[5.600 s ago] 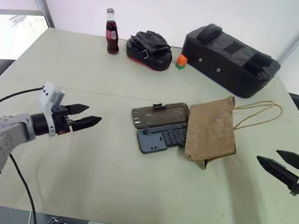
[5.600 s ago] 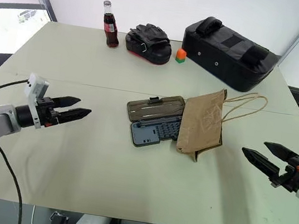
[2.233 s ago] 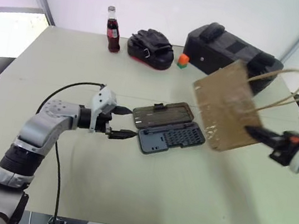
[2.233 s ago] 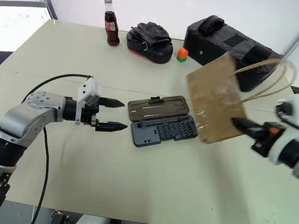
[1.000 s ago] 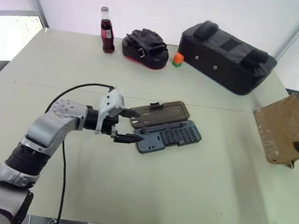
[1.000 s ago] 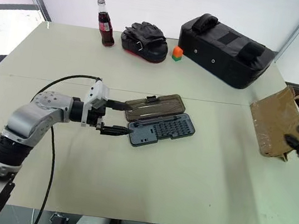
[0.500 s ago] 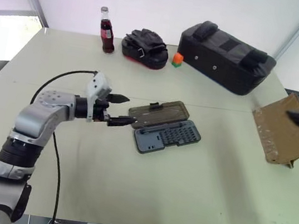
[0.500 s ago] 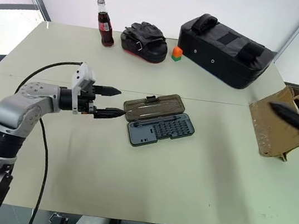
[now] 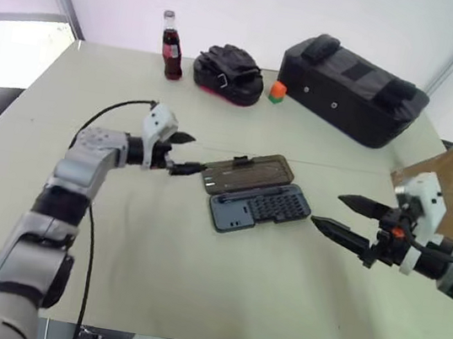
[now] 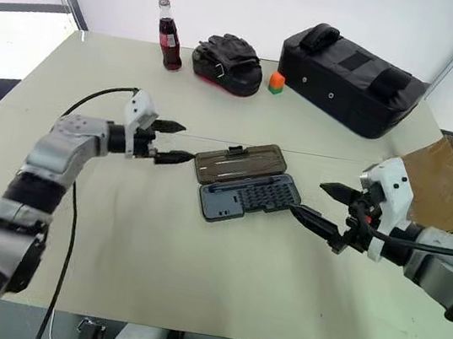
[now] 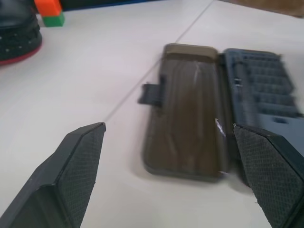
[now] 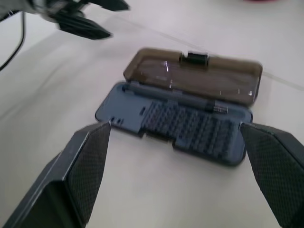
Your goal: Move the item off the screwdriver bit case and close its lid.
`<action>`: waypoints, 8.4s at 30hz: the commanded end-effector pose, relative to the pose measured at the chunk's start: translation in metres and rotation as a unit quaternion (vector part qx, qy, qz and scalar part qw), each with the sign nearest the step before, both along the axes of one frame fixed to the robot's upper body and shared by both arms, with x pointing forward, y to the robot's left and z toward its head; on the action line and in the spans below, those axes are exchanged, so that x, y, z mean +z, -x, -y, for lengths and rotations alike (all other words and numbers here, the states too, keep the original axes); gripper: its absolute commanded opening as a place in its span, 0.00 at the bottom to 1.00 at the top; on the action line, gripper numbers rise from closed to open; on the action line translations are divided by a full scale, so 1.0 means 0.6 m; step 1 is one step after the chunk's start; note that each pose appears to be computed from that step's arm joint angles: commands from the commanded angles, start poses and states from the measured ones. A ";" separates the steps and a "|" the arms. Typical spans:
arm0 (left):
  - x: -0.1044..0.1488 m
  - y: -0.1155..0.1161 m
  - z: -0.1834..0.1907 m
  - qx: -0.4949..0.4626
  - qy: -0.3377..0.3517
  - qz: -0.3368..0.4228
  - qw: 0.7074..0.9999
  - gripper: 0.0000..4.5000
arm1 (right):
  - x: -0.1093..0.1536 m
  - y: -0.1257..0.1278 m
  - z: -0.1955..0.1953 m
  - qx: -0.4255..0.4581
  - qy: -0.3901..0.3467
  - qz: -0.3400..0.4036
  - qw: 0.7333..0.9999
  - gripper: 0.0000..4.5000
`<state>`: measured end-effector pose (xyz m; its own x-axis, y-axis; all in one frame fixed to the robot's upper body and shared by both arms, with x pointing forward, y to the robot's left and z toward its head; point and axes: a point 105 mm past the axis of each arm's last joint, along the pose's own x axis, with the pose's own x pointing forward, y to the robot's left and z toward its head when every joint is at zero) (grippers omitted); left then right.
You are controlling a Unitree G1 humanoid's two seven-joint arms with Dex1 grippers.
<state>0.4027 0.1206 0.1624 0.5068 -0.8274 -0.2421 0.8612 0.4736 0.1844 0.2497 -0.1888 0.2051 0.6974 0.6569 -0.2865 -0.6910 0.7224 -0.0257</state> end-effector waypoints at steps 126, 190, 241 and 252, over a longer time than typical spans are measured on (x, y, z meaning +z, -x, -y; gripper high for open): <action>-0.098 0.045 0.069 -0.263 -0.234 0.064 0.934 0.01 | -0.055 0.033 -0.012 -0.039 0.049 -0.021 0.998 1.00; -0.038 0.289 0.033 -0.259 -0.105 -0.083 0.957 0.01 | -0.078 -0.071 0.019 0.012 0.200 -0.023 0.979 1.00; -0.144 0.248 0.028 -0.184 -0.249 -0.043 0.950 0.00 | -0.205 -0.189 -0.080 0.204 0.245 -0.144 0.937 0.01; -0.140 0.250 0.030 -0.166 -0.210 -0.076 0.960 0.00 | -0.159 -0.226 -0.043 0.224 0.421 0.052 0.877 0.01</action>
<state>0.2550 0.0971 0.0894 0.1768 -0.7664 -0.6176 0.9754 0.0525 0.2141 0.3694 -0.1308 0.1010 0.3133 0.5864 -0.7470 -0.9325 0.0412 -0.3587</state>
